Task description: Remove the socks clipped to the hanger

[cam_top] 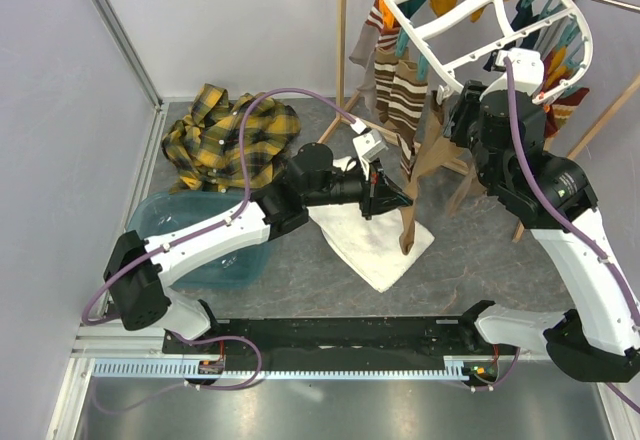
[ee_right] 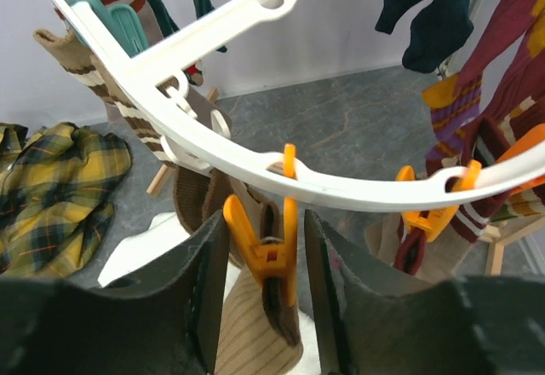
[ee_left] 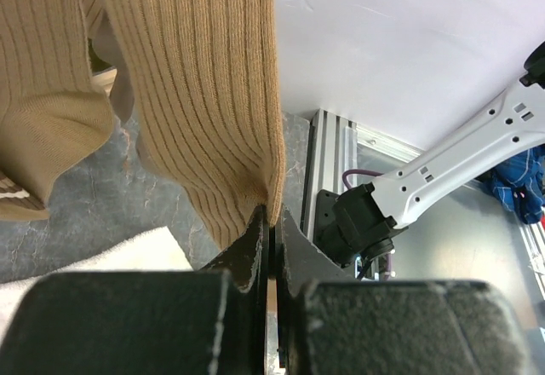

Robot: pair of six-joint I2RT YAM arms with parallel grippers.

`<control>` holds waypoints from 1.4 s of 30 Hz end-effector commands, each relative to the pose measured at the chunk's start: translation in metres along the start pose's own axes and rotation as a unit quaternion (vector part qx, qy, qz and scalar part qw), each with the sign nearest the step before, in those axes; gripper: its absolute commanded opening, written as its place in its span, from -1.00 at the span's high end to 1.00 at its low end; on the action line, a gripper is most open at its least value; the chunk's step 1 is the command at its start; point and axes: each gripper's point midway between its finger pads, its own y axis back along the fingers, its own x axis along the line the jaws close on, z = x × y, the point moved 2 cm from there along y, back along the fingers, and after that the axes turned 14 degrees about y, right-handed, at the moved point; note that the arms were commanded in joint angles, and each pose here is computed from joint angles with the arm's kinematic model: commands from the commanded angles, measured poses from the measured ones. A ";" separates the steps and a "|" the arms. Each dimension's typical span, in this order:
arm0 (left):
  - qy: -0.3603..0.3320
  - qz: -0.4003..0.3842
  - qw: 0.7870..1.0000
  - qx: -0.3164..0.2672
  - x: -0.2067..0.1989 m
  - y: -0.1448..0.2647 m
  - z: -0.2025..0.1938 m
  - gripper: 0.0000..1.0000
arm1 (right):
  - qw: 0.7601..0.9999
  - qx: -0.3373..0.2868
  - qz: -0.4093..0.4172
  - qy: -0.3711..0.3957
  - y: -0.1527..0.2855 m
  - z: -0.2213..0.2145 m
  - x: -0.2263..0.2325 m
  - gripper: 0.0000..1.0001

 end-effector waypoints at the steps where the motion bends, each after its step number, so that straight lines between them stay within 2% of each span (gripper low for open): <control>1: -0.003 -0.022 1.000 -0.015 -0.022 0.007 0.018 0.96 | 0.999 -0.033 -0.022 -0.008 -0.002 0.015 -0.007 0.33; 2: -0.002 -0.021 1.000 -0.014 -0.021 0.007 0.017 0.97 | 0.999 -0.036 -0.022 -0.008 -0.002 0.017 -0.007 0.42; 3: -0.002 -0.021 1.000 -0.014 -0.021 0.007 0.017 0.97 | 0.999 -0.038 -0.024 -0.006 -0.001 0.018 -0.008 0.67; 5: 0.002 -0.016 1.000 -0.011 -0.019 0.007 0.015 0.96 | 0.999 -0.041 -0.027 -0.006 -0.001 0.018 -0.010 1.00; 11: 0.015 0.038 0.999 -0.012 -0.002 0.012 0.008 0.96 | 0.999 -0.043 -0.027 -0.012 0.003 0.011 -0.013 1.00; 12: 0.018 0.048 0.999 -0.010 0.001 0.014 0.006 0.97 | 0.999 -0.044 -0.026 -0.015 0.005 0.011 -0.014 0.91; 13: 0.021 0.070 0.997 -0.021 0.006 0.018 0.008 0.96 | 0.999 -0.041 -0.024 -0.014 0.005 0.008 -0.014 0.72; 14: 0.026 0.084 0.996 -0.024 0.010 0.021 0.007 0.97 | 0.999 -0.039 -0.014 -0.016 0.006 0.006 -0.012 0.28; 17: 0.041 0.165 0.984 -0.051 0.028 0.041 0.011 0.97 | 0.999 -0.041 0.017 -0.018 0.017 0.003 -0.010 -0.18; 18: 0.046 0.194 0.978 -0.055 0.035 0.049 0.010 0.96 | 0.998 -0.041 0.044 -0.014 0.020 0.002 -0.004 -0.27; 19: 0.049 0.256 0.963 -0.066 0.053 0.063 0.008 0.97 | 0.997 -0.034 0.062 -0.005 0.021 -0.006 0.001 -0.41; 20: 0.047 0.292 0.952 -0.076 0.059 0.077 0.012 0.97 | 0.997 -0.036 0.073 0.001 0.027 -0.008 0.000 -0.68; 21: 0.046 0.334 0.938 -0.084 0.068 0.089 0.012 0.96 | 0.996 -0.030 0.088 0.005 0.029 -0.013 0.003 -0.77; 22: 0.042 0.416 0.904 -0.085 0.088 0.115 0.008 0.97 | 0.995 -0.020 0.094 0.013 0.029 -0.022 0.004 -0.82; 24: 0.036 0.481 0.870 -0.101 0.101 0.147 0.017 0.97 | 0.994 -0.015 0.110 0.010 0.039 -0.033 0.002 -0.95; 26: 0.046 0.553 0.823 -0.117 0.116 0.188 0.021 0.97 | 0.991 -0.014 0.129 0.006 0.048 -0.047 0.001 -0.96; 27: 0.054 0.567 0.811 -0.136 0.113 0.207 0.026 0.97 | 0.991 -0.006 0.136 0.009 0.048 -0.058 0.003 -0.96; 28: 0.070 0.598 0.783 -0.156 0.120 0.232 0.029 0.96 | 0.989 -0.016 0.149 0.002 0.056 -0.058 0.001 -0.96; 31: 0.102 0.633 0.740 -0.201 0.125 0.279 0.027 0.97 | 0.988 -0.015 0.155 0.008 0.060 -0.068 -0.001 -0.96; 32: 0.114 0.657 0.713 -0.218 0.132 0.303 0.026 0.97 | 0.987 -0.020 0.156 0.005 0.064 -0.070 -0.004 -0.96; 34: 0.132 0.687 0.677 -0.231 0.138 0.333 0.011 0.97 | 0.987 -0.015 0.161 0.010 0.065 -0.078 -0.003 -0.96; 35: 0.141 0.706 0.650 -0.243 0.143 0.352 0.009 0.97 | 0.986 -0.016 0.168 0.010 0.067 -0.080 -0.003 -0.96; 38: 0.150 0.742 0.602 -0.254 0.147 0.382 -0.005 0.97 | 0.984 -0.008 0.177 0.018 0.066 -0.090 0.000 -0.96; 42: 0.197 0.770 0.551 -0.254 0.166 0.400 -0.040 0.97 | 0.983 0.002 0.180 0.023 0.063 -0.101 0.003 -0.96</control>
